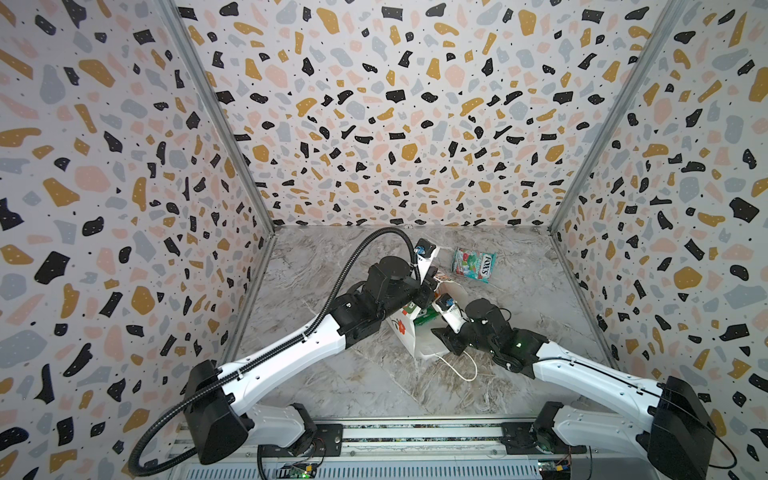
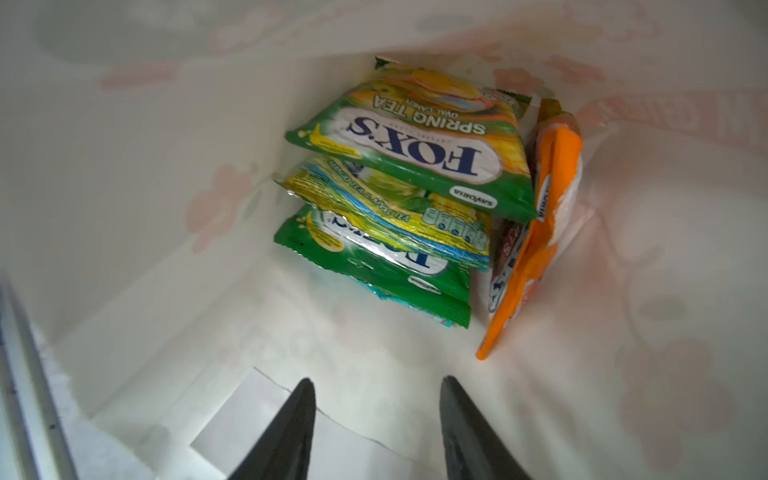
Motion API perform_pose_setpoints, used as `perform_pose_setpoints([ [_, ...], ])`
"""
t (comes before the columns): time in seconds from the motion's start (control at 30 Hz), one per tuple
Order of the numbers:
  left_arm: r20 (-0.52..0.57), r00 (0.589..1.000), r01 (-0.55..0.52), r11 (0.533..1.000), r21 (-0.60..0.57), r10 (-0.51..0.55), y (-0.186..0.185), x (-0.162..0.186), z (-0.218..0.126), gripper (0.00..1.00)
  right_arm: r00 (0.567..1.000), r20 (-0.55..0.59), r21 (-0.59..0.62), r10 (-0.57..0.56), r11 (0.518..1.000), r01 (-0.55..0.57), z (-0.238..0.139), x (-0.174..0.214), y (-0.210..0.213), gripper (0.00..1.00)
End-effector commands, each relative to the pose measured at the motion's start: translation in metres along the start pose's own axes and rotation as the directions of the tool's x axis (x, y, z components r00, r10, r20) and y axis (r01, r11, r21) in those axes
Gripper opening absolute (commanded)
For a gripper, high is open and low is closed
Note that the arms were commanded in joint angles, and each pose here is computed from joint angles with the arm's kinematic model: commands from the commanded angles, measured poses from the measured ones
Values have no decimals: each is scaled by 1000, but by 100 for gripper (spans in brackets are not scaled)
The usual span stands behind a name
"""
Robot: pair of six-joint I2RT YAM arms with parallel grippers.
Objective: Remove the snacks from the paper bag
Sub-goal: 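Lower the right gripper into the bag toward the orange pack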
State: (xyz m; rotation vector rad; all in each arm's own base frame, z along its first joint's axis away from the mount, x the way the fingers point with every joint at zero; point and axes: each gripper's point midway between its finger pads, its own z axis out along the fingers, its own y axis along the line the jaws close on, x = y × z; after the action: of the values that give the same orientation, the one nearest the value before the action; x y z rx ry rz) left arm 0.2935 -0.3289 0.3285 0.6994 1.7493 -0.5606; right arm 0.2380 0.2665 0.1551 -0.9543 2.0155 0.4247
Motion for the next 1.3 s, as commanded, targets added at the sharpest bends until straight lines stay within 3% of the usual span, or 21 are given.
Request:
perform_pose_setpoints([
  [0.0, 76, 997, 15, 1000, -6, -15, 2, -19, -9, 0, 1000, 15, 161, 5, 987, -7, 2, -5, -24, 50],
  [0.23, 75, 997, 14, 1000, 6, -15, 0, -19, -9, 0, 999, -2, 274, 39, 961, -37, 16, 4, -41, 50],
  [0.73, 77, 997, 13, 999, 31, -15, -4, -20, -10, 0, 997, -21, 417, 72, 907, -56, 49, 0, -64, 37],
  [1.27, 86, 996, 9, 1000, 30, -11, -4, -22, -14, 0, 993, -30, 446, 110, 891, -85, 74, -10, -77, 36],
])
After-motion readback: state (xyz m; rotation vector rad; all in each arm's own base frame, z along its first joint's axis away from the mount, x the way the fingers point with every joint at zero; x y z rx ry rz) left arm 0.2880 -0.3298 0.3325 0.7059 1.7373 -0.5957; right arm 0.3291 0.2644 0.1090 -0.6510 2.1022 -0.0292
